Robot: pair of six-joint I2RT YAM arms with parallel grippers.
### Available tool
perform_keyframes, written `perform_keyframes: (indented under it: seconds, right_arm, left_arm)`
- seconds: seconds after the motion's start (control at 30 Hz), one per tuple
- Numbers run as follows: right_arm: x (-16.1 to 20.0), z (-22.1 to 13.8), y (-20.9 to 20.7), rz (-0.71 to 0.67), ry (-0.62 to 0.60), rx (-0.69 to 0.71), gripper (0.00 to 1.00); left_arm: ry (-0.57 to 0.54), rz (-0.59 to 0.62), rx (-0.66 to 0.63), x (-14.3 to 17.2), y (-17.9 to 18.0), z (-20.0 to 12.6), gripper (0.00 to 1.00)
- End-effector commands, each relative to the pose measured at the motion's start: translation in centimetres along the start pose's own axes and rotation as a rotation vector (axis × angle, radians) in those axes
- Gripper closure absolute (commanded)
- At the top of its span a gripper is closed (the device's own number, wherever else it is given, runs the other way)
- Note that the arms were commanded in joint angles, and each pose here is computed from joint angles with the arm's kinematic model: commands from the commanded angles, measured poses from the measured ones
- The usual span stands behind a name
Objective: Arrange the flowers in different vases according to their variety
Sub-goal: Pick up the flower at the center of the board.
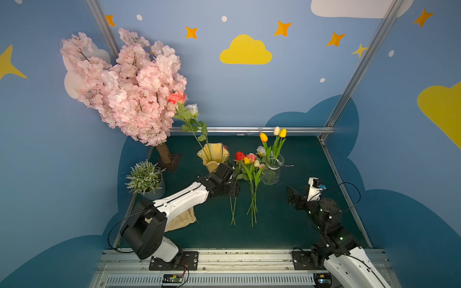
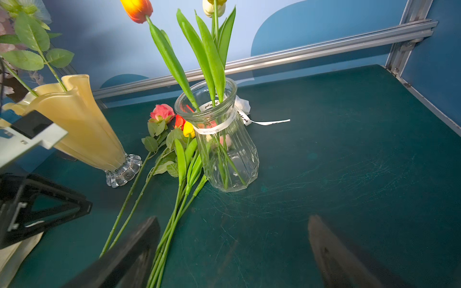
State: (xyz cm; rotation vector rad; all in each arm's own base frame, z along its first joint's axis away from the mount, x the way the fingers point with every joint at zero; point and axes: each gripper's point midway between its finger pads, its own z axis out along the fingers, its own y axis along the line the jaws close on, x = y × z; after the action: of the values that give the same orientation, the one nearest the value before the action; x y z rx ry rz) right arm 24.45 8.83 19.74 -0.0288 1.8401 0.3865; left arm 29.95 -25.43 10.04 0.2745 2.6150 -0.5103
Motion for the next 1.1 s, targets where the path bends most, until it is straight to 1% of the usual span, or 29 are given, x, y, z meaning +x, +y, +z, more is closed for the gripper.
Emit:
perform_keyframes:
  seconds: [0.0, 0.07, 0.13, 0.4, 0.57, 0.7, 0.93, 1.07]
  right_arm:
    - [-0.8, -0.2, -0.3, 0.020, -0.039, 0.019, 0.02]
    - [-0.6, -0.2, -0.5, 0.024, -0.038, 0.026, 0.02]
    - [-0.6, -0.2, -0.6, 0.024, -0.037, 0.029, 0.02]
    - [-0.3, 0.1, -0.7, 0.024, -0.029, 0.038, 0.02]
    - [-0.1, 0.3, -0.7, 0.022, -0.018, 0.040, 0.02]
    - [-0.1, 0.4, -0.6, 0.024, -0.016, 0.035, 0.02]
    - [0.2, 0.5, -0.7, 0.024, -0.005, 0.037, 0.02]
    - [0.5, 0.7, -0.6, 0.025, 0.004, 0.032, 0.02]
  left_arm:
    - [0.073, 0.006, -0.083, 0.8, 0.8, 1.3, 0.37]
    - [0.095, 0.016, -0.115, 0.5, 1.0, 2.4, 0.43]
    - [0.119, 0.026, -0.148, 0.3, 1.2, 3.4, 0.46]
    - [0.157, 0.073, -0.257, -0.9, 2.4, 6.0, 0.51]
    - [0.185, 0.086, -0.278, -0.8, 2.7, 7.6, 0.59]
    - [0.198, 0.091, -0.280, -0.6, 2.9, 8.8, 0.62]
    - [0.183, 0.092, -0.273, -1.0, 2.7, 8.8, 0.72]
    - [0.154, 0.089, -0.266, -1.5, 2.5, 7.9, 0.81]
